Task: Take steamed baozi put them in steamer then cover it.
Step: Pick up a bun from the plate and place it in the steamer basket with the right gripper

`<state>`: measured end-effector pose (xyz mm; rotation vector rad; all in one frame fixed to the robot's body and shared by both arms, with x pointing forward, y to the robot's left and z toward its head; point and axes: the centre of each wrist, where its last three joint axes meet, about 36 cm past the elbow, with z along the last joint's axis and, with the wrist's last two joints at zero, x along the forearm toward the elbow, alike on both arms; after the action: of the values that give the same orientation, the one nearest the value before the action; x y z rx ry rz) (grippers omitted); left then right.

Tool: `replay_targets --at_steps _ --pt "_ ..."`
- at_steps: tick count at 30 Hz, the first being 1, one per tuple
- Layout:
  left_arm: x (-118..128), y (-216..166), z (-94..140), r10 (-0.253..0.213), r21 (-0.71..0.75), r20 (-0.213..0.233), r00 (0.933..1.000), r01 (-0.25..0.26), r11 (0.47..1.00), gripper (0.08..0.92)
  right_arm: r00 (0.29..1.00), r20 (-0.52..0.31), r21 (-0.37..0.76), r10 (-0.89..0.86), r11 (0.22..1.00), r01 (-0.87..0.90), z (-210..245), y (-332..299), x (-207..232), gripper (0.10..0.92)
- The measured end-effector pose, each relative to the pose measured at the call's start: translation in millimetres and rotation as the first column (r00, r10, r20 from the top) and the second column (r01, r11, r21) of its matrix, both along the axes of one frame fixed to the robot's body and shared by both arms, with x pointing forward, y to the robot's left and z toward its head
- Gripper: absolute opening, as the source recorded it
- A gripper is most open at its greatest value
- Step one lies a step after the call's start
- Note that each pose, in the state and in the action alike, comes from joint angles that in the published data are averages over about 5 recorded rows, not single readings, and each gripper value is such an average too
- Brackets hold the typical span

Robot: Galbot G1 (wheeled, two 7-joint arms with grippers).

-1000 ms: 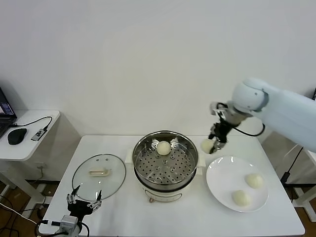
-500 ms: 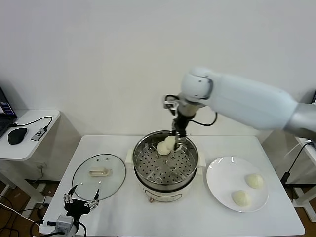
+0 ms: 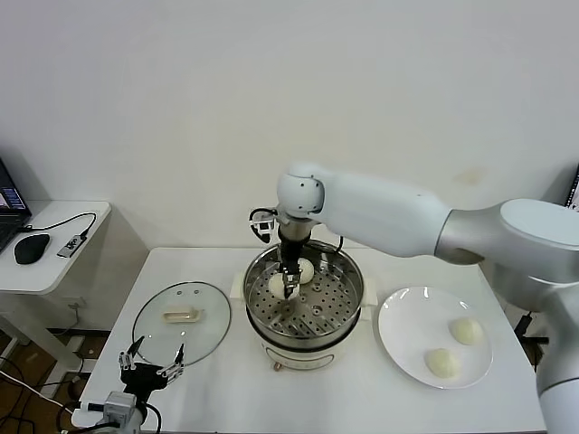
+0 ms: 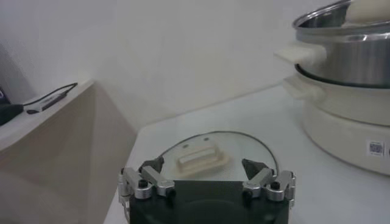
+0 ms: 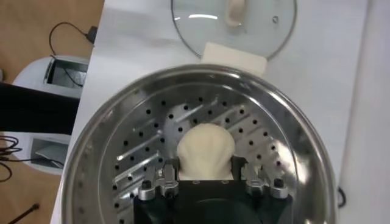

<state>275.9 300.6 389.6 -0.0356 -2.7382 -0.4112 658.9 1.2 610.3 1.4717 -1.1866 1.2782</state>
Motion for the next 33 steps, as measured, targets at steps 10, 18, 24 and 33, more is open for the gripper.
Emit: replay_targets --at_steps 10,18,24,33 --pt "3 -2 -3 0.006 -0.015 -0.002 1.0000 -0.006 1.000 0.823 1.000 0.005 -0.002 0.015 1.000 -0.015 -13 18 0 0.526" --pt "2 -3 -5 0.003 -0.019 -0.009 1.0000 -0.003 1.000 0.823 1.000 0.009 0.003 0.015 1.000 -0.015 -19 23 -2 0.607" --pt "1 -3 -7 0.004 -0.017 -0.014 0.9999 -0.004 1.000 0.823 1.000 0.023 0.016 0.003 1.000 -0.003 -14 17 -2 0.772" --pt "1 -4 -6 0.002 -0.020 -0.012 0.9999 -0.003 1.000 0.823 0.998 0.055 0.046 -0.012 0.999 0.009 17 -18 -5 0.823"
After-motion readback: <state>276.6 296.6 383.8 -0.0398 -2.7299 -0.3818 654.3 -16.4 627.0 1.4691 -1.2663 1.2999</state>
